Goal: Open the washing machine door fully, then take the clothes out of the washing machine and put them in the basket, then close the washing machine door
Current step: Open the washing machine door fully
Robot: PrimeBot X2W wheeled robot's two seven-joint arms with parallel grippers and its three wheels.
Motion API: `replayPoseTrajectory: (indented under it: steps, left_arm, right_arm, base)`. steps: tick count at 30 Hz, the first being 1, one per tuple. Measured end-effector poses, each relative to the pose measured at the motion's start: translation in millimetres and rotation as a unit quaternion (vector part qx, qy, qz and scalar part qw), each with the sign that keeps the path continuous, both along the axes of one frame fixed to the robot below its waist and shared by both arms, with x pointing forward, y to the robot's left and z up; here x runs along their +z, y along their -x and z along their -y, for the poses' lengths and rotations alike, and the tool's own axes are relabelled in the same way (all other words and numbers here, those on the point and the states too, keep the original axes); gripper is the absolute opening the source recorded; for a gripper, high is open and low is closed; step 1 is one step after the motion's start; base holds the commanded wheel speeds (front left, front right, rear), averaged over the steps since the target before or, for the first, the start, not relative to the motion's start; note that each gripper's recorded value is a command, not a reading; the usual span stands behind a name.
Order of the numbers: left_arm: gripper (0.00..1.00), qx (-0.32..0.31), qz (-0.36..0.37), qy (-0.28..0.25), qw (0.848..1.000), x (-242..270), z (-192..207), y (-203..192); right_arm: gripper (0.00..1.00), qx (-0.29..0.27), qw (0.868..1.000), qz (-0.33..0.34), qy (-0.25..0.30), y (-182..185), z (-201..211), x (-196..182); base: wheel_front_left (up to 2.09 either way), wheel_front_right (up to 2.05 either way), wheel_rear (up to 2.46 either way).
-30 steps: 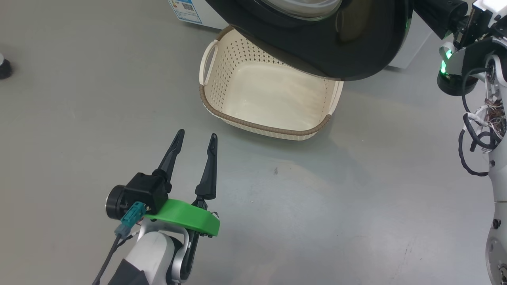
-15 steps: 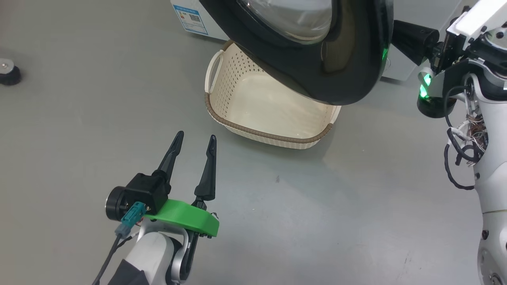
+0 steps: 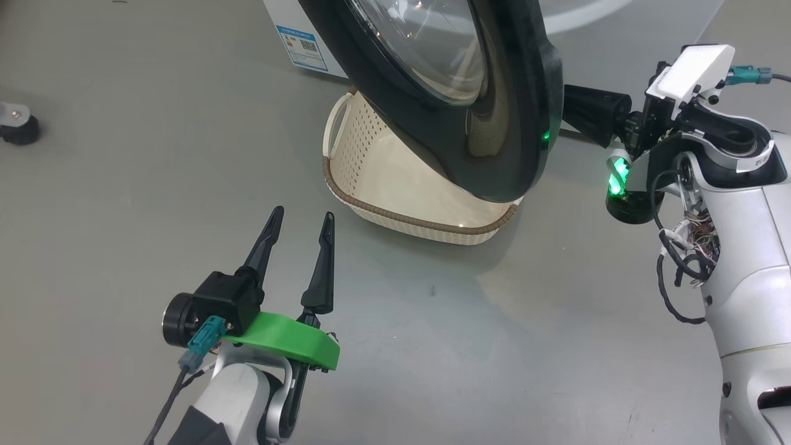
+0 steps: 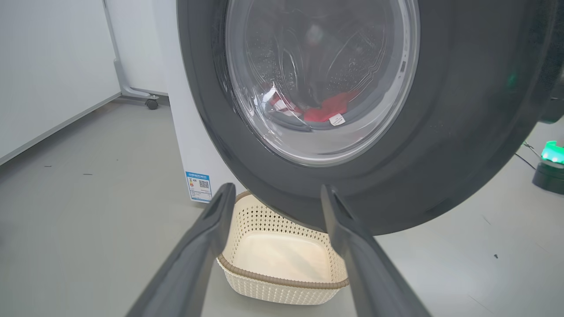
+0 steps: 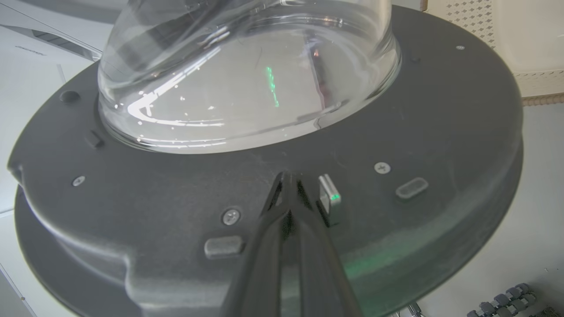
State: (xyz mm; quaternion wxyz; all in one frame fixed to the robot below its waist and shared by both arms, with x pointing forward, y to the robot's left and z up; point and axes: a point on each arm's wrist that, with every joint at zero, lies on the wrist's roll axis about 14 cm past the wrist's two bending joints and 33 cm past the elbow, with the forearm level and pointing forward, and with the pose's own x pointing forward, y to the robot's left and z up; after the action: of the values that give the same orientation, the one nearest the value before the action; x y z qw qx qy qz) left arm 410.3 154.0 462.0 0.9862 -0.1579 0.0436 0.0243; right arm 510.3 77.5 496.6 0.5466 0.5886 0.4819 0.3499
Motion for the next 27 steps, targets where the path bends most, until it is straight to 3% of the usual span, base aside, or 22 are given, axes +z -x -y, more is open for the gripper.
replayPoseTrajectory:
  steps: [27]
  left_arm:
    - [1.0,0.007,0.008,-0.004,1.0,8.1,-3.4,13.1]
  right_arm:
    - [0.0,0.112,0.991,-0.047,-0.056,66.1,-44.1,5.8]
  base:
    - [0.0,0.0,0.0]
